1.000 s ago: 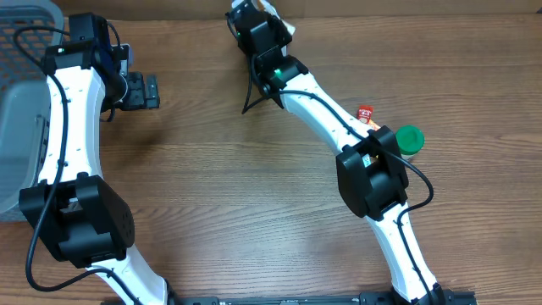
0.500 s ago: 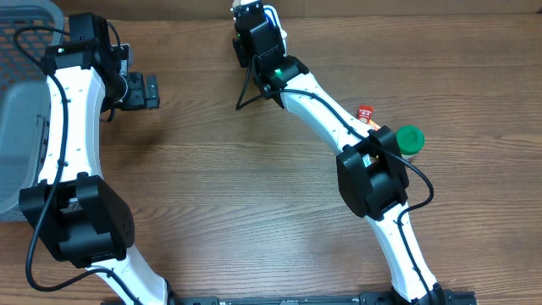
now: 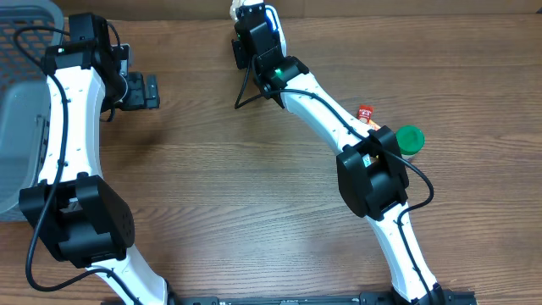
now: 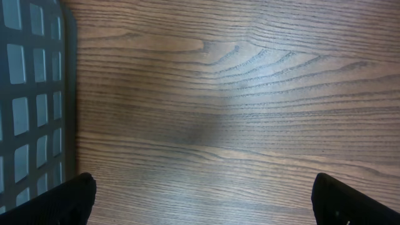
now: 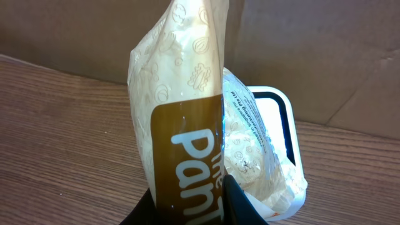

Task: Scan the item barcode
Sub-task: 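Hold the Pantree bag against the white scanner window, then carry the Pantree bag right and lower it beside the scanned items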

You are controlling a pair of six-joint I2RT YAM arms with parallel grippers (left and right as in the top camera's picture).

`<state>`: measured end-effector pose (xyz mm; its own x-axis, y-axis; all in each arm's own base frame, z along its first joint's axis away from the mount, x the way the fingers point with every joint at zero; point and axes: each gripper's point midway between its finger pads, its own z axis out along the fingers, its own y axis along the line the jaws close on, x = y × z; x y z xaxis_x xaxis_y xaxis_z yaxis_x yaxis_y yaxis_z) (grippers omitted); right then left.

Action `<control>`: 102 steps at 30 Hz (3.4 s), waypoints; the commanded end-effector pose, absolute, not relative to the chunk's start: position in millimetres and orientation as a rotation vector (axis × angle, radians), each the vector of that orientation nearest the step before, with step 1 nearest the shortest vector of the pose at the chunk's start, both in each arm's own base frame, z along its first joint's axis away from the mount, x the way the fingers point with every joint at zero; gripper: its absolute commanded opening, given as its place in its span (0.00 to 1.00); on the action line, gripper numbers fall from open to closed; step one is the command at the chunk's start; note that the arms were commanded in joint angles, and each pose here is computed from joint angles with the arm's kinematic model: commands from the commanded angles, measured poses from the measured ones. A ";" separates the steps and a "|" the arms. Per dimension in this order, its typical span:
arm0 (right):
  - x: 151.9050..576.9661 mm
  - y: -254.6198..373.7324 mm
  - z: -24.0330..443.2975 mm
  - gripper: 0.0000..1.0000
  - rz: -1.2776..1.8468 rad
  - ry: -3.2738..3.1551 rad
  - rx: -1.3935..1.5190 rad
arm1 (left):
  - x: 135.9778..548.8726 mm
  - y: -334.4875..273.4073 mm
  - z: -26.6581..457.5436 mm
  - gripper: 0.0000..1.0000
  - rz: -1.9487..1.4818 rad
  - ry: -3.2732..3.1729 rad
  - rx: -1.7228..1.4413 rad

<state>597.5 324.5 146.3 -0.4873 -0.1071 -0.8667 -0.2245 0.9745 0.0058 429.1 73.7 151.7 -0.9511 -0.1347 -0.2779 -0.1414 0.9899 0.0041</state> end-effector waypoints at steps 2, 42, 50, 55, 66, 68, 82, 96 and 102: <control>604.2 319.4 148.9 0.04 0.164 2.070 -0.199 | 431.3 72.3 158.9 1.00 0.034 2.835 -0.174; 366.4 151.4 217.3 1.00 -0.296 2.870 -0.415 | 431.4 72.5 158.9 1.00 0.034 2.835 -0.174; 366.3 151.4 217.1 1.00 -0.297 2.871 -0.416 | 431.5 71.2 158.9 1.00 0.034 2.836 -0.170; 366.3 151.4 217.3 1.00 -0.297 2.871 -0.416 | 431.4 71.7 158.9 1.00 0.034 2.836 -0.171; 366.4 151.2 217.3 1.00 -0.297 2.871 -0.415 | 431.5 71.2 158.9 1.00 0.034 2.836 -0.170; 366.4 151.3 217.1 1.00 -0.297 2.871 -0.415 | 431.5 71.2 158.9 1.00 0.034 2.836 -0.170; 366.4 151.3 217.1 1.00 -0.297 2.871 -0.415 | 431.5 71.2 158.9 1.00 0.034 2.836 -0.170; 366.5 151.3 217.2 1.00 -0.297 2.871 -0.415 | 431.5 71.2 158.9 0.99 0.034 2.836 -0.170; 366.4 151.3 217.1 1.00 -0.297 2.871 -0.415 | 431.5 71.2 158.9 1.00 0.034 2.836 -0.170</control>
<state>365.3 151.9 216.8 -0.9330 -0.3067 -0.1883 -0.2608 0.9368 -0.2333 429.1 73.7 151.7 -0.9511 -0.1347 -0.2779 -0.1414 0.9899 0.0041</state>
